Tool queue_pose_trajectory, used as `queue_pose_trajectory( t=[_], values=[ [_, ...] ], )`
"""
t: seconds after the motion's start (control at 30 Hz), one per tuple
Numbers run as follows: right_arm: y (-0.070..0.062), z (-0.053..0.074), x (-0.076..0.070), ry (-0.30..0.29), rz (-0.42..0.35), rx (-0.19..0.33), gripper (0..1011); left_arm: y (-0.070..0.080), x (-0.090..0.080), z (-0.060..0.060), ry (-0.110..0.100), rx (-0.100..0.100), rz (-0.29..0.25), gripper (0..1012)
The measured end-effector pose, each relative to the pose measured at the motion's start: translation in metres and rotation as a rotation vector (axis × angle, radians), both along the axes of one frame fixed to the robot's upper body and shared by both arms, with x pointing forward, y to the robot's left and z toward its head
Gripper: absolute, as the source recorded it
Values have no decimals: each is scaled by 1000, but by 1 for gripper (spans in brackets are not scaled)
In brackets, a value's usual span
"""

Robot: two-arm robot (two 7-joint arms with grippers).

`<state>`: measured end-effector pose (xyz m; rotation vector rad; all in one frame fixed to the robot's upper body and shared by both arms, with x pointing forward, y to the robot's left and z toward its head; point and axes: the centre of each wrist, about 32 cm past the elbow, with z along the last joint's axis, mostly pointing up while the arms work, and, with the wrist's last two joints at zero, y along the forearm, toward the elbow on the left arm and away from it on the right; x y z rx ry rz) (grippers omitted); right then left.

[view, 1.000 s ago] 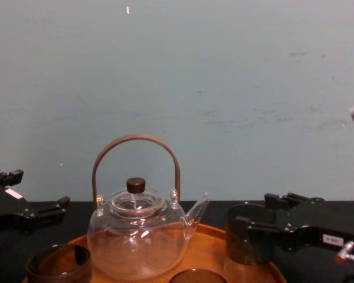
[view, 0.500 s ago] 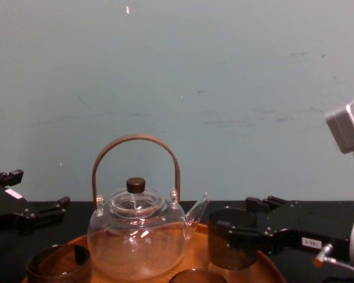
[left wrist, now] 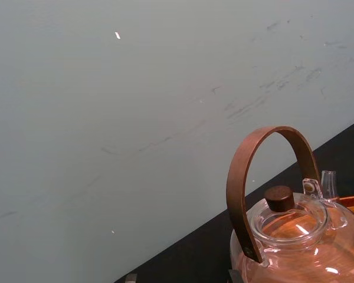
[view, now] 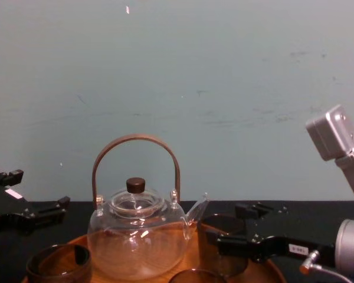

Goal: Pick up the glass from the table and place it on the tray.

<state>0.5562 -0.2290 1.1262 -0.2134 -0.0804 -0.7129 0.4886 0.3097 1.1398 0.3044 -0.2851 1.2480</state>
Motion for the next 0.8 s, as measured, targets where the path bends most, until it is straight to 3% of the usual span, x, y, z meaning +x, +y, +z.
queue_pose_trajectory(
  t=[0.8],
  values=[
    [2, -4, -1, 10, 4, -9, 876, 0, 0, 0, 0, 0, 0, 1001]
  ],
)
